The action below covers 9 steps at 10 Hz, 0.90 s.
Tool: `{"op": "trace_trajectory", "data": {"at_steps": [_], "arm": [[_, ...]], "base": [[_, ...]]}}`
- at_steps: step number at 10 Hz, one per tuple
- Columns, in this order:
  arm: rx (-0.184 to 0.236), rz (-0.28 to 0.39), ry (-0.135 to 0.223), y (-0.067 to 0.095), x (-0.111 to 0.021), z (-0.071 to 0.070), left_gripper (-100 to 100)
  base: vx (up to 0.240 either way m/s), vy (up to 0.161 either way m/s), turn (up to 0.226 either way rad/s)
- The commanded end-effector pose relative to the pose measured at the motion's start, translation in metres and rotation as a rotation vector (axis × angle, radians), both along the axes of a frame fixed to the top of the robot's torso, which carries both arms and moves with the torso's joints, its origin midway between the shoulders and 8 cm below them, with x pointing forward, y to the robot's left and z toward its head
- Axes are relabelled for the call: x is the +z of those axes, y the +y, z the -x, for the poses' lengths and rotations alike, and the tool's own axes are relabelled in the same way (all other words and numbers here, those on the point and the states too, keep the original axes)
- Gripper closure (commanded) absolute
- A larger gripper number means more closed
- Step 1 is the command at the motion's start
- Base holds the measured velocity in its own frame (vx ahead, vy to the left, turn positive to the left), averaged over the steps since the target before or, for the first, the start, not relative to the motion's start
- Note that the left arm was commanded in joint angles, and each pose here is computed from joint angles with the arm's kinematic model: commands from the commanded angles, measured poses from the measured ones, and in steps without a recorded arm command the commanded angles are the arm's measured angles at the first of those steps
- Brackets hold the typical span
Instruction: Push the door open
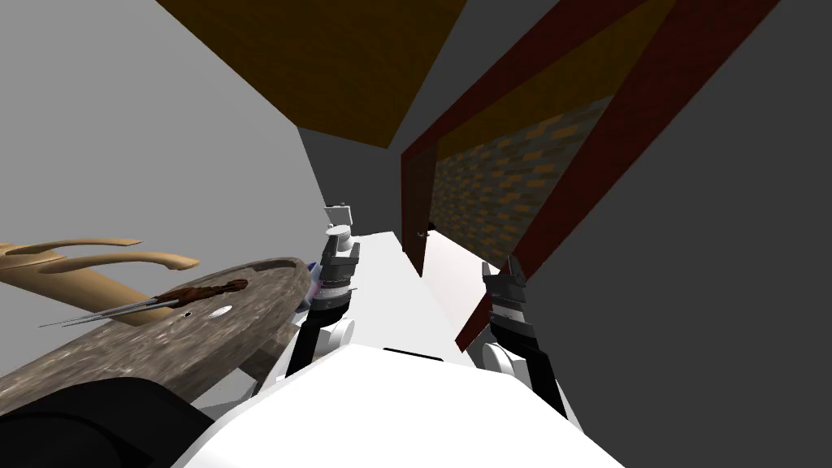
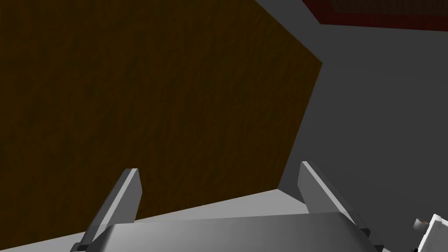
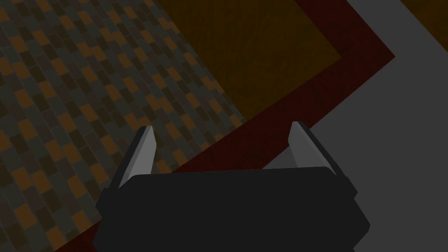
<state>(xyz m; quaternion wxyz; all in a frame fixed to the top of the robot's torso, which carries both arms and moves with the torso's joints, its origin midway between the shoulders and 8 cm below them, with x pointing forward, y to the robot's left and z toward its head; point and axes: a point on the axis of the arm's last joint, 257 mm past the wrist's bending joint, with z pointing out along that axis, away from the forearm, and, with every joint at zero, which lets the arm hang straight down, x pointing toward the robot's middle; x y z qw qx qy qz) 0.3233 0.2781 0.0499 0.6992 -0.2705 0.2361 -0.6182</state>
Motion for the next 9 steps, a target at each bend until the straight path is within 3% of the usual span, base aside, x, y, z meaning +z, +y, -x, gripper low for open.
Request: {"op": "trace_trajectory", "data": {"at_steps": [1, 3, 9], "arm": [[-0.023, -0.003, 0.018, -0.006, -0.01, -0.008, -100], [-0.039, -0.004, 0.032, -0.01, -0.018, -0.014, -100], [-0.117, -0.009, 0.099, -0.034, -0.056, -0.042, -100]], "base": [[0.101, 0.045, -0.024], [0.146, 0.043, -0.026], [0.148, 0.041, -0.027]]}}
